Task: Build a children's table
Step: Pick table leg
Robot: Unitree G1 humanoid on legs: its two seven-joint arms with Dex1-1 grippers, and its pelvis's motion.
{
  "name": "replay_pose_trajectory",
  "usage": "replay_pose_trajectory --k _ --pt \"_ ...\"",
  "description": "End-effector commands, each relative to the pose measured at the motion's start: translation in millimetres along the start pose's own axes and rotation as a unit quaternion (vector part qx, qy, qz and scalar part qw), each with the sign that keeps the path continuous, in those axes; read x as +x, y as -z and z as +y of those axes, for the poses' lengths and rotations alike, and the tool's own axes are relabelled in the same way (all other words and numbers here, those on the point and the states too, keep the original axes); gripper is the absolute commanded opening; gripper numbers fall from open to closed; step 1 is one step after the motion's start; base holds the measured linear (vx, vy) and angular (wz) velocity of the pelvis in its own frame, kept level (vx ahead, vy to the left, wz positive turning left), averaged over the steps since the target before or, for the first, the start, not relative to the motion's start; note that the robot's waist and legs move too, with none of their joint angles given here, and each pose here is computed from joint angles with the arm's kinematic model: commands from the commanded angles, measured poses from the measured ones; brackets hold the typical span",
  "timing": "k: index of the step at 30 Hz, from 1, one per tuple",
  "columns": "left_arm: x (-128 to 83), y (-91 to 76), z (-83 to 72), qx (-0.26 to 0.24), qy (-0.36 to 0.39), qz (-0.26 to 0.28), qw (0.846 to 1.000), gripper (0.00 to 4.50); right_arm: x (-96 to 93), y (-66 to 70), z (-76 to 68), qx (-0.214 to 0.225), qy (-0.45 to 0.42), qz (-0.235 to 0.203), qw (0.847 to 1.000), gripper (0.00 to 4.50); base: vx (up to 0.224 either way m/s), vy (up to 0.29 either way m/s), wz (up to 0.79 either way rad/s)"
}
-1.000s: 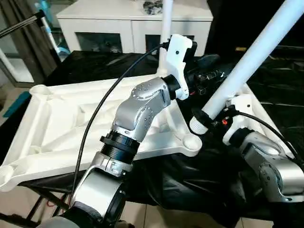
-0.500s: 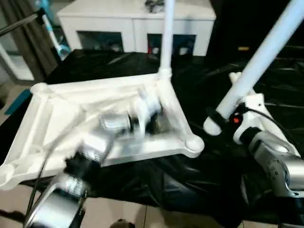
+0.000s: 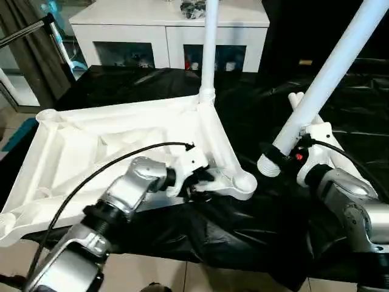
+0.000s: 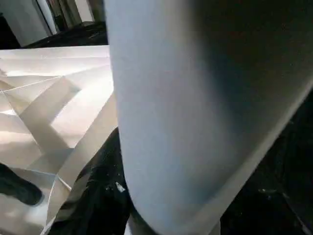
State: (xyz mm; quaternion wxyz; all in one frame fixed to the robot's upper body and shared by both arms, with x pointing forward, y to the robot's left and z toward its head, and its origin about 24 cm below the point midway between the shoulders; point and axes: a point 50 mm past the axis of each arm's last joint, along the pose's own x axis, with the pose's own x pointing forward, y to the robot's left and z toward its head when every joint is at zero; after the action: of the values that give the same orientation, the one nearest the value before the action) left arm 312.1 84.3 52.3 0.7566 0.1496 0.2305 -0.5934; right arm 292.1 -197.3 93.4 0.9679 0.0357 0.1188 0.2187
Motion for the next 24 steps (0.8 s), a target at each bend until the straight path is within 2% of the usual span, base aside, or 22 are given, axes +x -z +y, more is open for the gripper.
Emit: replay_pose_trajectory --k 1,9,10,16,17,22,24 --pt "-7 -5.4 3.2 -0.004 -0.022 0.003 1.0 2.51 -1.9 -3.6 3.5 -0.007 -0.006 -0.005 1.0 1.9 0.0 0.0 0.0" --pt "-18 -6.3 -1.7 -0.029 -0.044 -0.006 0.999 1.87 -1.4 -1.1 6.4 -0.003 -0.007 -0.002 1.0 1.9 0.0 0.0 0.0" --pt "-18 -5.2 -2.8 -0.029 -0.043 -0.003 0.999 1.71 -1.1 -0.9 6.8 -0.002 -0.007 -0.002 1.0 1.9 0.0 0.0 0.0" --pt "-16 2.8 -8.5 -0.017 -0.04 0.024 0.999 1.37 -0.5 -0.8 7.4 -0.003 -0.01 -0.001 1.0 1.9 0.0 0.0 0.0" --pt "-16 4.3 -9.8 -0.013 -0.039 0.029 0.999 1.16 -0.3 -0.8 7.5 -0.003 -0.01 -0.001 1.0 1.9 0.0 0.0 0.0" --pt "-16 7.4 -13.7 -0.009 -0.037 0.043 0.998 0.94 -0.2 -0.6 8.1 -0.003 -0.011 0.0 1.0 1.9 0.0 0.0 0.0" --pt "-16 8.2 -14.3 -0.008 -0.035 0.046 0.998 0.65 -0.1 -0.7 8.3 -0.003 -0.012 0.0 1.0 1.9 0.0 0.0 0.0"
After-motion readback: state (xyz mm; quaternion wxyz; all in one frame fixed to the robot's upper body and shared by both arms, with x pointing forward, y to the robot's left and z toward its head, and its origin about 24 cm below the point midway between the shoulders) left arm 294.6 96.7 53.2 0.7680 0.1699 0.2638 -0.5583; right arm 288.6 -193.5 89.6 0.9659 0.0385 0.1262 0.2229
